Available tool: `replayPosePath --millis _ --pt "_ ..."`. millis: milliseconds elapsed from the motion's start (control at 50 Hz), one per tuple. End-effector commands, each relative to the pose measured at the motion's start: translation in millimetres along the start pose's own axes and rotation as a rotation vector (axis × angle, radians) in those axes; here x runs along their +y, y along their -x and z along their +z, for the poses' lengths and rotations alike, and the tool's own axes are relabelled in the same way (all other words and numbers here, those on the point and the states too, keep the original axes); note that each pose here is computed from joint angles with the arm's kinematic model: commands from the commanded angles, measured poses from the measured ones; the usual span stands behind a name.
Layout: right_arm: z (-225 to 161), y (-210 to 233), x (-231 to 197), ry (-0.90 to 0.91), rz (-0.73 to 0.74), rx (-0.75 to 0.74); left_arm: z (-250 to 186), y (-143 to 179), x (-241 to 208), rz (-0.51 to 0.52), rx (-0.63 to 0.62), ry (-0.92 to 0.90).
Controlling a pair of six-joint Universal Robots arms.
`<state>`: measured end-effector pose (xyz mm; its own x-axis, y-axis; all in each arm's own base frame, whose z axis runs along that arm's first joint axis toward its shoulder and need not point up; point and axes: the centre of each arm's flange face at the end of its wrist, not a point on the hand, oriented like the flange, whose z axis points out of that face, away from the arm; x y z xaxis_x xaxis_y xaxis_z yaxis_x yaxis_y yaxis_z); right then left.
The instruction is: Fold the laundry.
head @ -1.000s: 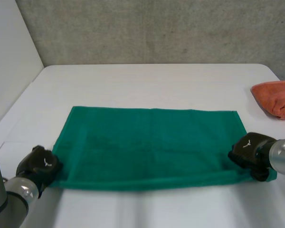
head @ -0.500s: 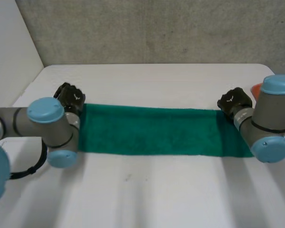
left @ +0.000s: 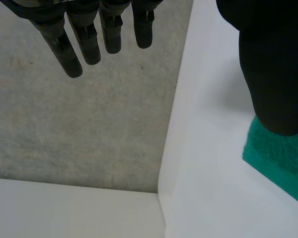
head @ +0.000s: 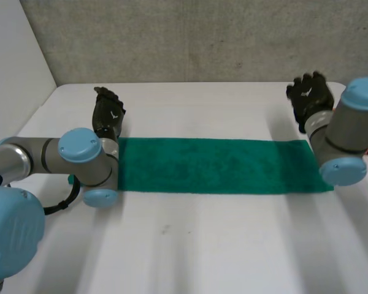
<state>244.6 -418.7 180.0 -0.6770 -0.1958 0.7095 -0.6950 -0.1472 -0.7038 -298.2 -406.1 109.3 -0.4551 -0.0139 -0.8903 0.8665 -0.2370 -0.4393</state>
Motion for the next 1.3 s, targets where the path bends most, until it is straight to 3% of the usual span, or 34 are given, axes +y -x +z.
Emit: replayPosePath --millis 20,100,200,300,440,880,1080,1220,1300 --pt "-23.2 -44.2 -40.8 -0.073 0.162 0.051 -11.4 27.8 -9.8 -0.010 -0.013 -0.004" --pt "-44.0 -55.3 -49.7 -0.059 0.181 0.009 -26.7 48.6 -10.7 -0.031 -0.008 0.009" --pt "-65.6 -58.6 -23.6 0.079 0.199 -0.115 -53.7 72.2 -11.8 -0.135 0.011 0.016" --pt "-99.0 -51.6 7.0 0.270 0.262 -0.286 -87.0 88.8 -18.2 -0.339 0.060 -0.004" --pt "-114.5 -32.1 45.7 0.305 0.340 -0.380 -116.4 90.1 -18.7 -0.510 0.156 0.015" --pt "-93.1 -3.2 92.7 0.280 0.376 -0.347 -123.8 80.4 -16.0 -0.530 0.197 0.040" --pt "-84.3 -33.8 105.7 0.300 0.367 -0.245 -124.5 81.0 -15.3 -0.530 0.193 0.047" --pt "-77.7 -75.0 121.7 0.322 0.238 -0.129 -127.1 82.1 -15.1 -0.528 0.193 0.049" --pt "-76.8 -91.5 131.9 0.367 0.085 -0.083 -128.0 82.8 -15.1 -0.530 0.193 0.051"
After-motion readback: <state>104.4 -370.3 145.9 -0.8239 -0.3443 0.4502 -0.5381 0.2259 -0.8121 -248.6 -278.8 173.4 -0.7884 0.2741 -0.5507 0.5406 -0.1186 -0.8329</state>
